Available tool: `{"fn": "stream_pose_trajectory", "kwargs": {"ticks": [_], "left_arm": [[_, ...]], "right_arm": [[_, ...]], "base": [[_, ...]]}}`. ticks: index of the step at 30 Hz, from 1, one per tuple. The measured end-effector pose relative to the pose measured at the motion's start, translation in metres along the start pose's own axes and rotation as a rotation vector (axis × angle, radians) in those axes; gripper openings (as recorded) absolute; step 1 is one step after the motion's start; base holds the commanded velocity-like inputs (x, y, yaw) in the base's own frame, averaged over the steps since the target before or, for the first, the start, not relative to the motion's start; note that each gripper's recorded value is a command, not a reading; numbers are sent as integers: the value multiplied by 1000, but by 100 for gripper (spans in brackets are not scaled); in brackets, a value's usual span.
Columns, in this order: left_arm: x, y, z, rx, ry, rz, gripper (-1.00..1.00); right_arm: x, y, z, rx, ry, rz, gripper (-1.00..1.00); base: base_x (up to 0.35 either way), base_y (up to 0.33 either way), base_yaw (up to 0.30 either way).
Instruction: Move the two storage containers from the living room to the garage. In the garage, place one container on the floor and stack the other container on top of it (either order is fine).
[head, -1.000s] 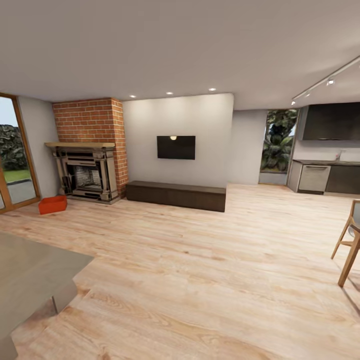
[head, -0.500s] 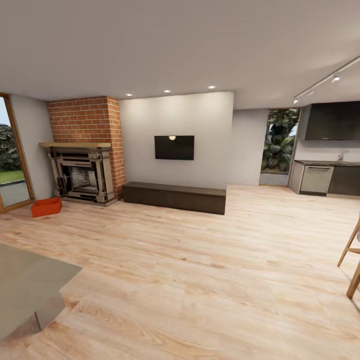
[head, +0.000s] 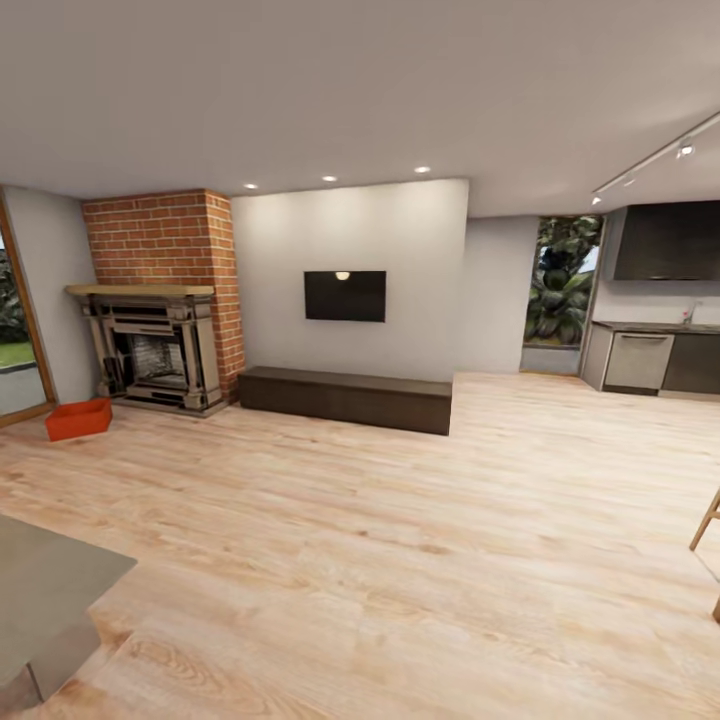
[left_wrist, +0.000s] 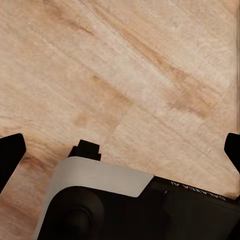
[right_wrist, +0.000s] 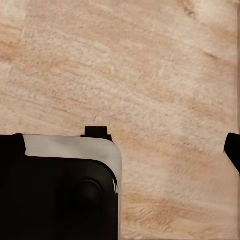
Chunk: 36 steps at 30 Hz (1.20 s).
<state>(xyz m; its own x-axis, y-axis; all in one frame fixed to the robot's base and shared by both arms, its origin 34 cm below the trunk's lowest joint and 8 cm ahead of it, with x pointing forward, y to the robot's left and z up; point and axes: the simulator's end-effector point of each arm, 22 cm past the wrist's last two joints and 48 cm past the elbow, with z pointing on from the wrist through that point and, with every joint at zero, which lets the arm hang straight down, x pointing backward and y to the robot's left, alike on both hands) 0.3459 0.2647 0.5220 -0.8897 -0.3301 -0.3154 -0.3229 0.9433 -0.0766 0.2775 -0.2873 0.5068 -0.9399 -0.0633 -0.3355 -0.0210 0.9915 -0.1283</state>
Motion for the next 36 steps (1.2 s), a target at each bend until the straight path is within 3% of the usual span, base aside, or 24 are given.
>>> {"fn": "stream_pose_trajectory", "kwargs": {"ticks": [36], "left_arm": [[0, 0, 0, 0, 0, 0, 100]], "right_arm": [[0, 1, 0, -1, -2, 1, 100]], "base": [[322, -4, 0]]}}
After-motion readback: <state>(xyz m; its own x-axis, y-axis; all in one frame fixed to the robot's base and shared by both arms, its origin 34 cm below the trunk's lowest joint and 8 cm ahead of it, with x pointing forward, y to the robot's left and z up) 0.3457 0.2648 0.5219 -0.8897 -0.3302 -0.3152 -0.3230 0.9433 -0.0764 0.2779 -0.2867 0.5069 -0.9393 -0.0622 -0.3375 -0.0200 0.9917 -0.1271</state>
